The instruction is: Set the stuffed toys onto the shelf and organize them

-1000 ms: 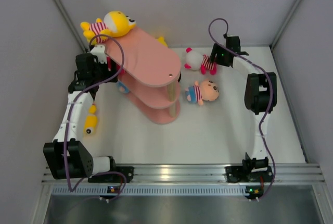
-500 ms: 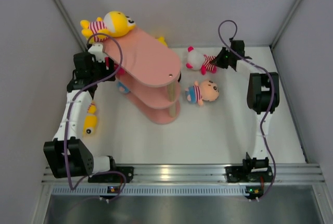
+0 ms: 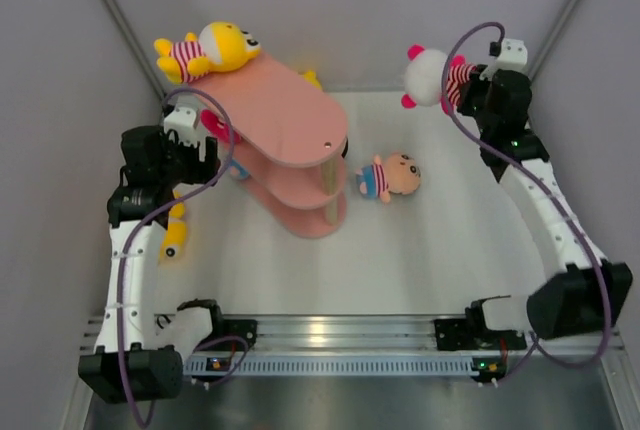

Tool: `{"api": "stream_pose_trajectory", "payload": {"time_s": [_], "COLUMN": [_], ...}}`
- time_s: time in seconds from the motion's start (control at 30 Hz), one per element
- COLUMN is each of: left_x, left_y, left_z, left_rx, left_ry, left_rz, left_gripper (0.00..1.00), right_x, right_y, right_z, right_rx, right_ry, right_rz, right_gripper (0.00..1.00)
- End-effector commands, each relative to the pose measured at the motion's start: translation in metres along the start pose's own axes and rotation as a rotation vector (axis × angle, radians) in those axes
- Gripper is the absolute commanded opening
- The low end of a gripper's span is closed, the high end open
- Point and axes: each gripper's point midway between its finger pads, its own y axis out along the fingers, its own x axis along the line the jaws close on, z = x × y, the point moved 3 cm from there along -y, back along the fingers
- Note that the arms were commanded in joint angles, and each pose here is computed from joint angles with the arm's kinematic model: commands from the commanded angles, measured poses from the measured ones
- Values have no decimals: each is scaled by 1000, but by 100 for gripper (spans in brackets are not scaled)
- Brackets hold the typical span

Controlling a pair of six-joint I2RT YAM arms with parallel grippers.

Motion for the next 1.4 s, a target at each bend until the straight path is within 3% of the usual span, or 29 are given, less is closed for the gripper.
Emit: {"api": "stream_pose_trajectory", "payload": {"time_s": [0.0, 0.17, 0.3, 0.43, 0.6, 0.8, 1.07, 1.37], "left_x": [-9, -23, -32, -64, -105, -132, -136, -141], "left_y": [-23, -61, -85, -112, -143, -173, -174, -163], "left_z": [16, 20, 26, 24, 6, -17, -17, -4], "left_rx": [37, 1, -22, -78, -157, -232, -231, -194], "left_ry": [38, 76, 92, 115, 77, 59, 49, 26], "left_rz": [30, 54, 66, 231, 495, 707, 749, 820], "left_gripper": [84, 85, 86, 86, 86, 90, 95, 95], "right_x": [5, 34, 45, 89, 133, 198, 282, 326], "right_y": [-75, -169, -217, -256, -281, -311, -335, -347], "right_z": [-33, -40, -42, -21, -9, -1, 26, 28], "right_rx": [-125, -239, -272, -297, -298, -394, -422, -479], "right_ry": [-281, -377, -457, -630, -622, -595, -661, -674], "right_rz": [61, -89, -242, -608, -845, -1065, -1227, -1336], "right_gripper": [0, 0, 0, 0, 0, 0, 0, 0]}}
